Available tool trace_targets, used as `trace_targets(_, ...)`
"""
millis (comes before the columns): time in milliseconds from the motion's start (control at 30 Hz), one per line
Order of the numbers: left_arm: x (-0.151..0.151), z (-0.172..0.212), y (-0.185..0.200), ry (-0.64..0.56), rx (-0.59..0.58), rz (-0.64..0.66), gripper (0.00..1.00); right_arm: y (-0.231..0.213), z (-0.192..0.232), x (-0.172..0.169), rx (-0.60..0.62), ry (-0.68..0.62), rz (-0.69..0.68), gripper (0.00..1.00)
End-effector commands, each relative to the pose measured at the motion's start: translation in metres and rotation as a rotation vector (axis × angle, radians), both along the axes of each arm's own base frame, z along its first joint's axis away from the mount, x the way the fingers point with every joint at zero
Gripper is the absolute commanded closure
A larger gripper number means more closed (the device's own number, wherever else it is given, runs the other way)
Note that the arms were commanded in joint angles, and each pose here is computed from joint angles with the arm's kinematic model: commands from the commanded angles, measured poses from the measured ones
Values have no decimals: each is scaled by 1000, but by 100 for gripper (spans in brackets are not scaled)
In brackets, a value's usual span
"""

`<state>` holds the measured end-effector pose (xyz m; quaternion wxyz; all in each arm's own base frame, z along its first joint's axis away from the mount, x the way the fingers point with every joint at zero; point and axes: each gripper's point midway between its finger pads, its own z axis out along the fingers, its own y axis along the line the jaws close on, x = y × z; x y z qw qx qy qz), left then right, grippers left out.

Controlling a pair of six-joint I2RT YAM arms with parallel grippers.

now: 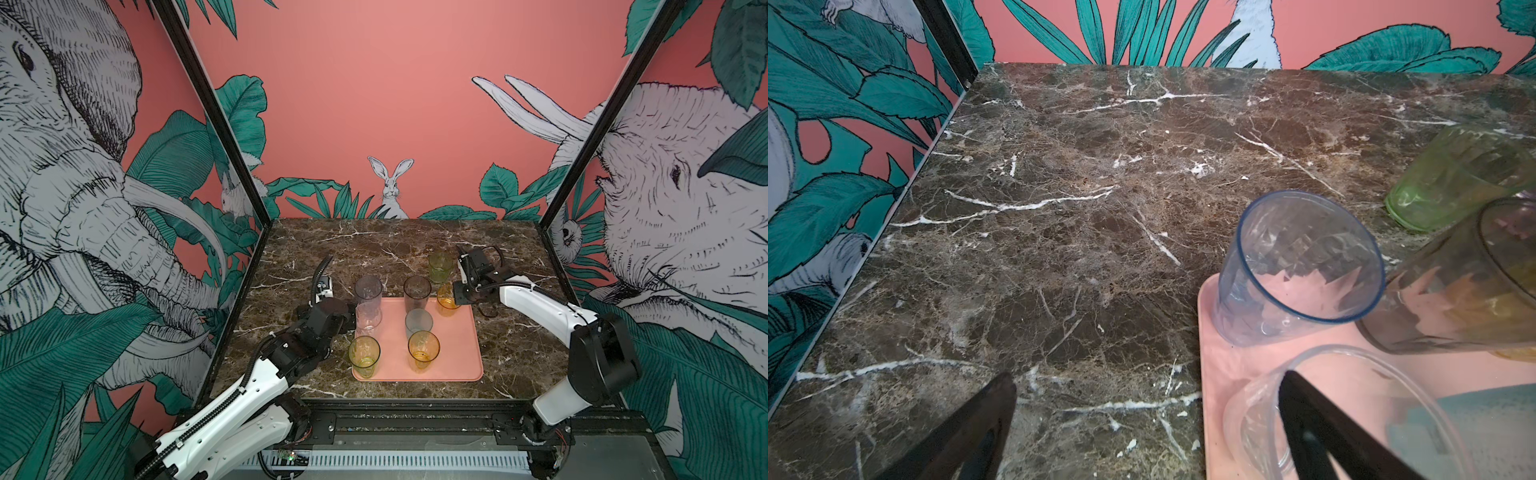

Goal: Place the glasses into the tray
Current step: 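Lower the yellow glass onto the tray corner farthest from the robot, then open the right gripper and release the yellow glass on the tray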

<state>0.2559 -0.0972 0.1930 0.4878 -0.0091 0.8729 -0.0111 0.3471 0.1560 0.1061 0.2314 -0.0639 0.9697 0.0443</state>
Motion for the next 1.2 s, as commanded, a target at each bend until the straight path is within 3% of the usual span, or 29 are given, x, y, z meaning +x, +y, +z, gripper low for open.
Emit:
trace_targets(0, 0, -3, 3, -4, -16, 20, 1, -3, -2, 4, -6, -10, -24, 100)
trace_targets(1067, 4, -3, -3, 3, -20, 8, 1, -4, 3, 4, -15, 2, -28, 100)
trace_targets(1167, 5, -1, -3, 1, -18, 8, 1, -6, 5, 3, -22, 0, -30, 94)
